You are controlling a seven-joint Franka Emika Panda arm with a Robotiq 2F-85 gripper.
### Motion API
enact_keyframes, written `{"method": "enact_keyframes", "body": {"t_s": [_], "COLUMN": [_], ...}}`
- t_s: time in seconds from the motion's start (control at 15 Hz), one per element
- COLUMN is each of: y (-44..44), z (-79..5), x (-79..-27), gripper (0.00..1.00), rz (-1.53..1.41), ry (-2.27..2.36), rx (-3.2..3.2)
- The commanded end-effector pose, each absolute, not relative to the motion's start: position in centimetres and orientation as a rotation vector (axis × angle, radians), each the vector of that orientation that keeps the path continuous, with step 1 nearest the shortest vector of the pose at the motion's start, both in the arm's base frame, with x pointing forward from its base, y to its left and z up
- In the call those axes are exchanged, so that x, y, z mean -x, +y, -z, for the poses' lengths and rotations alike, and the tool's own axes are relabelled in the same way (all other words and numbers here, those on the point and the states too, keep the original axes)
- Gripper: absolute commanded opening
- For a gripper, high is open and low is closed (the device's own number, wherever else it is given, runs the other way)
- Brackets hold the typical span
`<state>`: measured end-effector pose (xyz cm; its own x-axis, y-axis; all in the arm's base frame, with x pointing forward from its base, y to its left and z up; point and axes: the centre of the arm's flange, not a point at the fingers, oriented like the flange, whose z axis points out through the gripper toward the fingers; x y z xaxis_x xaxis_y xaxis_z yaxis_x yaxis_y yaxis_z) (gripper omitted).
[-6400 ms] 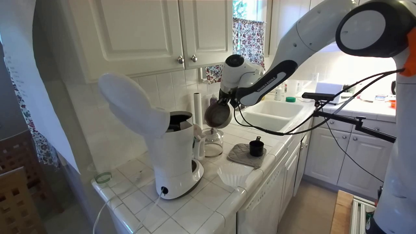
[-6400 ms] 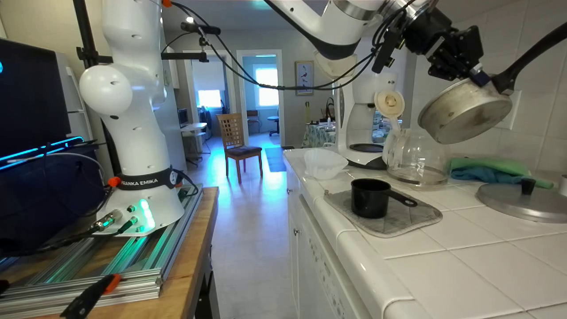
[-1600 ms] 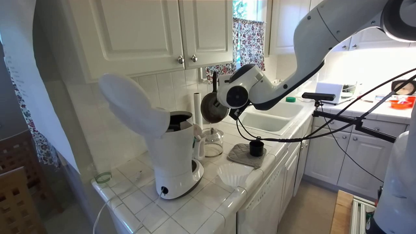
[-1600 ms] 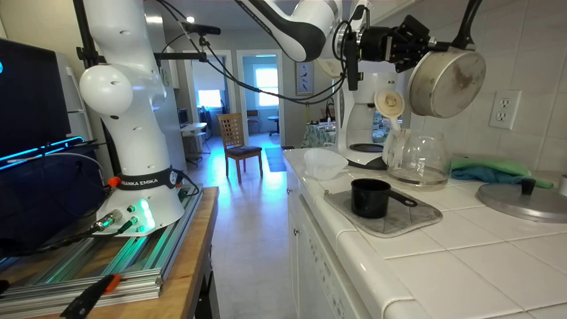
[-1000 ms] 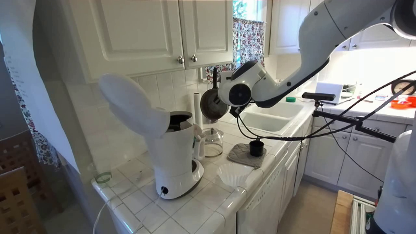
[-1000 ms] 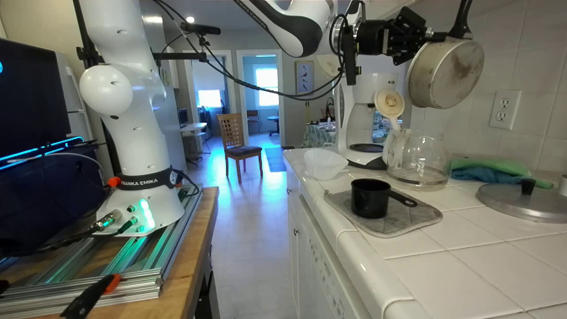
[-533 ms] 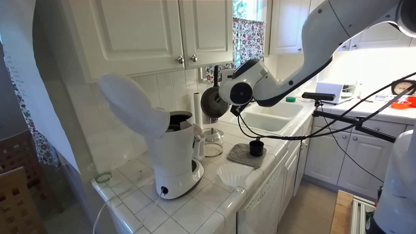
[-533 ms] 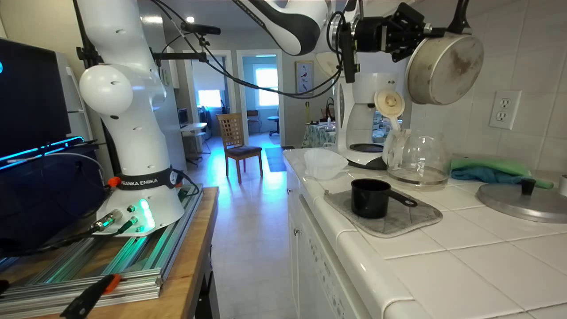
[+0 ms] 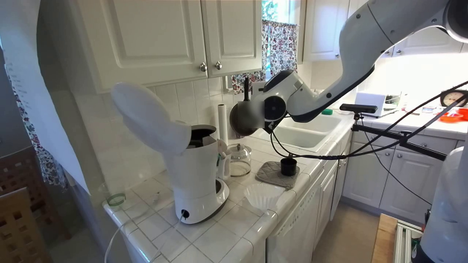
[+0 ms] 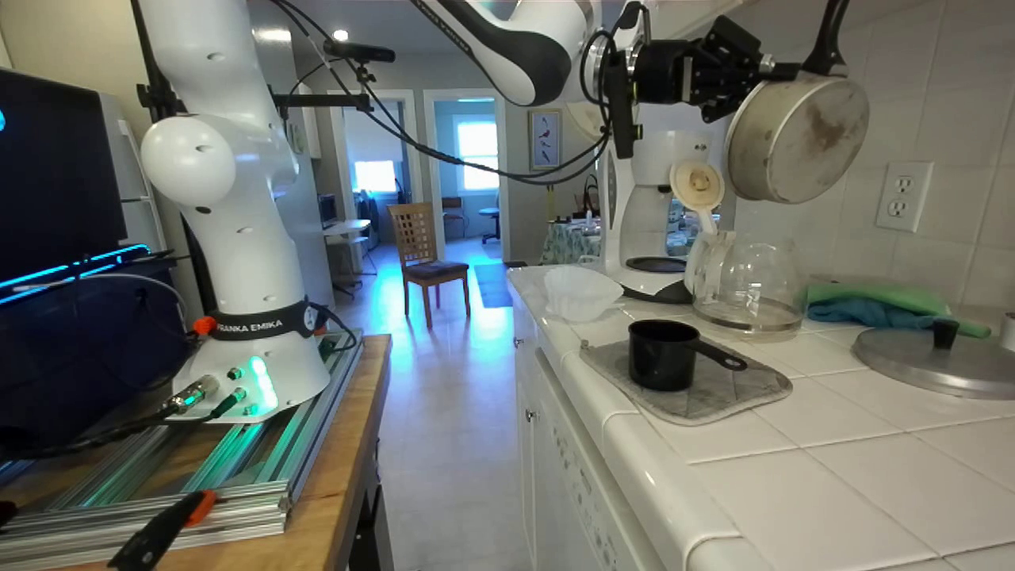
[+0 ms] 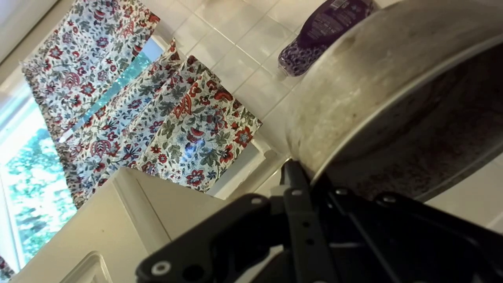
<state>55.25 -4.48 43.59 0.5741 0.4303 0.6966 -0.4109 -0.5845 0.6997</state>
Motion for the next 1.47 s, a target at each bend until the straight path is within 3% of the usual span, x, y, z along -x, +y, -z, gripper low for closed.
{"method": "enact_keyframes", "body": {"t_s": [0.0, 1.4], "y": [-5.0, -5.8], "z": [-42.9, -42.7], "x": [-55.2, -56.1], "gripper": [0.02, 0.02], "rz": [-1.156, -1.156], "ry": [-0.002, -0.134], "rx": [-1.870, -1.959]}}
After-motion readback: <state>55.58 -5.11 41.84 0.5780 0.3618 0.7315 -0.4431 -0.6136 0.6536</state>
